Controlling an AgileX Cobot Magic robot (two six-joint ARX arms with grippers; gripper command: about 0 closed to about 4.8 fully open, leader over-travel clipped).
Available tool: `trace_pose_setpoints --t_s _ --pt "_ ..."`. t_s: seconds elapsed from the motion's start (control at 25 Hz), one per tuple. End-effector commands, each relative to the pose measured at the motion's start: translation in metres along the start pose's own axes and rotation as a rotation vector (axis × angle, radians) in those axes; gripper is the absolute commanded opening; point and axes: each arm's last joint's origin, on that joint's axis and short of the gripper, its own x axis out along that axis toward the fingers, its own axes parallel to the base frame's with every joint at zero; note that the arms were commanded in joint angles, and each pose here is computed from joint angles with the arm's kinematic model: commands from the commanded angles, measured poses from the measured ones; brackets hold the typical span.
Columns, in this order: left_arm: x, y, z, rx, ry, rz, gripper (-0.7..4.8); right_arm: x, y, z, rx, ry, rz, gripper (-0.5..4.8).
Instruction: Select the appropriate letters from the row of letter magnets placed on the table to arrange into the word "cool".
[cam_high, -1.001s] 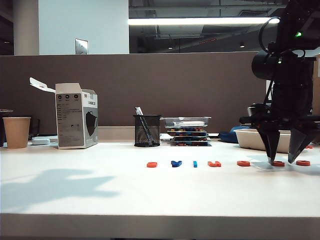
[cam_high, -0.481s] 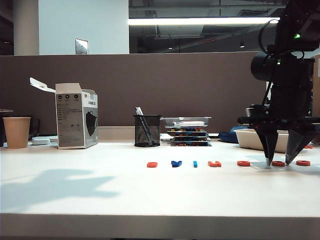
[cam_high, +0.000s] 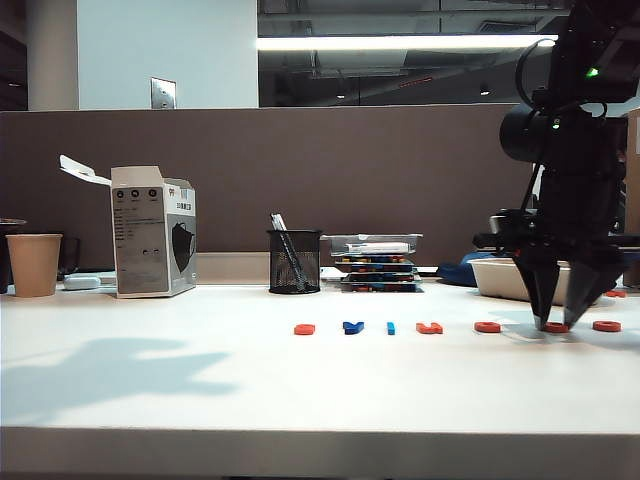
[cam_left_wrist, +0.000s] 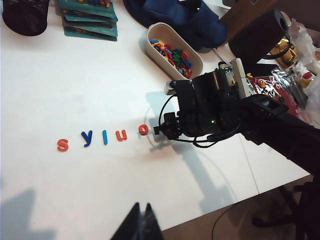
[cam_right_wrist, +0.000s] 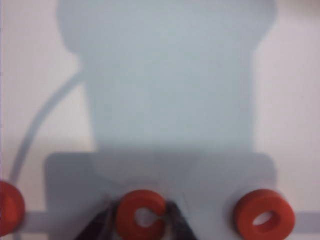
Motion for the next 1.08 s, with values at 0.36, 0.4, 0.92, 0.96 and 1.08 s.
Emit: trace_pose_setpoints --t_s 0.36,0.4,0.92,0.96,1.08 --pt "-0.002 0.0 0.001 0.007 -0.011 -0.005 -0.03 0.004 -0.001 -0.004 0.001 0.04 0.002 0.94" --pt "-0.002 0.0 0.001 0.007 -0.011 -0.005 -0.03 0.004 -0.001 -0.004 0.001 0.04 0.002 0.94" --pt "-0.002 0.0 0.001 0.007 -0.011 -0.005 -0.03 0.003 -0.001 -0.003 0.001 0.032 0.002 0.94" --pt "-0.002 0.0 0.001 0.007 -0.011 -0.005 -0.03 0.002 -0.001 -0.002 0.001 0.03 0.004 0.94" --pt "-0.002 0.0 0.001 0.007 -0.011 -0.005 -0.03 -0.01 0.001 0.006 0.0 0.013 0.007 0.94"
